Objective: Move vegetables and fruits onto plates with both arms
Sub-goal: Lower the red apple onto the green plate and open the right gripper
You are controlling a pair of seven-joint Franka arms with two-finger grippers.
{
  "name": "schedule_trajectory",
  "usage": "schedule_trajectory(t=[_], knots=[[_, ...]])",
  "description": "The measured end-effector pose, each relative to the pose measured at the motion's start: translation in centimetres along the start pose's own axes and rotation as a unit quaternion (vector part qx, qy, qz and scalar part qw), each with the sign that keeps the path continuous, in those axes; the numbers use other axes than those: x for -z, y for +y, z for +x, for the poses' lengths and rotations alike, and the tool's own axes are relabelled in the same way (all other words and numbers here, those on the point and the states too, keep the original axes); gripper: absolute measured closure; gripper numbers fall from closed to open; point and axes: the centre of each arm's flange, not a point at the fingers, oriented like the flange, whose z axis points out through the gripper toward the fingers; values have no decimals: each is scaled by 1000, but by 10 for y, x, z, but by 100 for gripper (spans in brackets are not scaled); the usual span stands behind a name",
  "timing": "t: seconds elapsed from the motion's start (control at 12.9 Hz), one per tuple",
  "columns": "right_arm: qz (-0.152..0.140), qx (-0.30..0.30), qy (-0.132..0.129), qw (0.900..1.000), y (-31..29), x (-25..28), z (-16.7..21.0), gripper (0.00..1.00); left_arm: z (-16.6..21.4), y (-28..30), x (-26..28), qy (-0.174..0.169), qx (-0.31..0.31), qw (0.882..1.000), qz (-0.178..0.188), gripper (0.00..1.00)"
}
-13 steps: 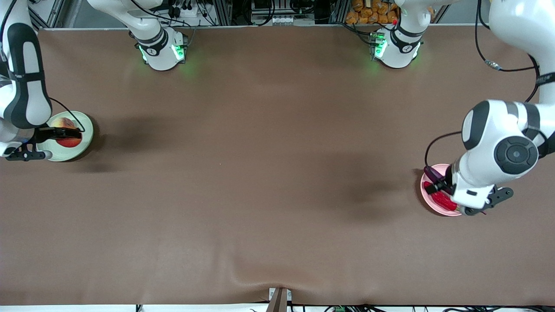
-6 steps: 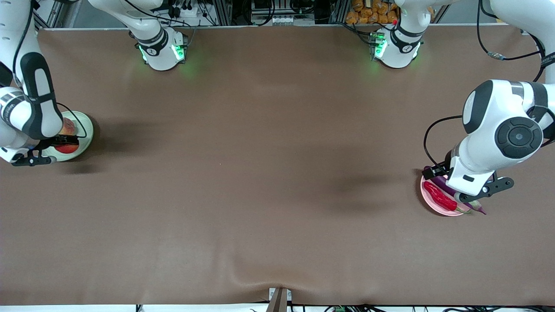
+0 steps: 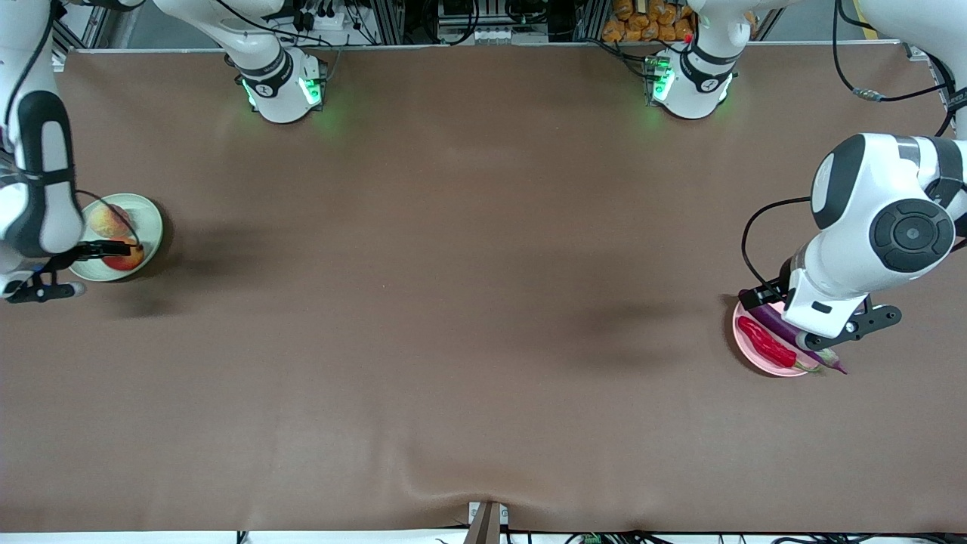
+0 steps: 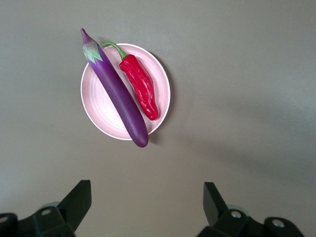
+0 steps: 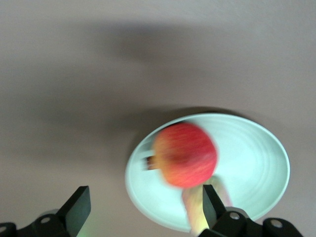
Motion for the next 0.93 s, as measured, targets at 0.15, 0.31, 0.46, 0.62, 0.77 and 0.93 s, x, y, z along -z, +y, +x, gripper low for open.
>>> schedule_trajectory(t=[0.15, 0.31, 0.46, 0.62, 0.77, 0.93], knots=[[13, 25, -18, 999, -27, 54, 6, 0, 0, 0, 0, 0, 0, 1000, 0, 0], [18, 53, -32, 998, -66, 99, 8, 0, 0, 0, 0, 0, 0, 1000, 0, 0], [19, 76, -40, 996, -104, 140, 5, 0, 0, 0, 1, 1, 0, 1000, 0, 0], [13, 60, -32, 998, -138, 169, 6, 0, 0, 0, 1, 1, 0, 1000, 0, 0], [21, 15, -17, 1000, -177, 184, 12, 0, 0, 0, 1, 1, 0, 1000, -1, 0], [23, -8, 2, 1000, -220, 195, 21, 0, -2, -1, 7, 1, 1, 1000, -8, 0]])
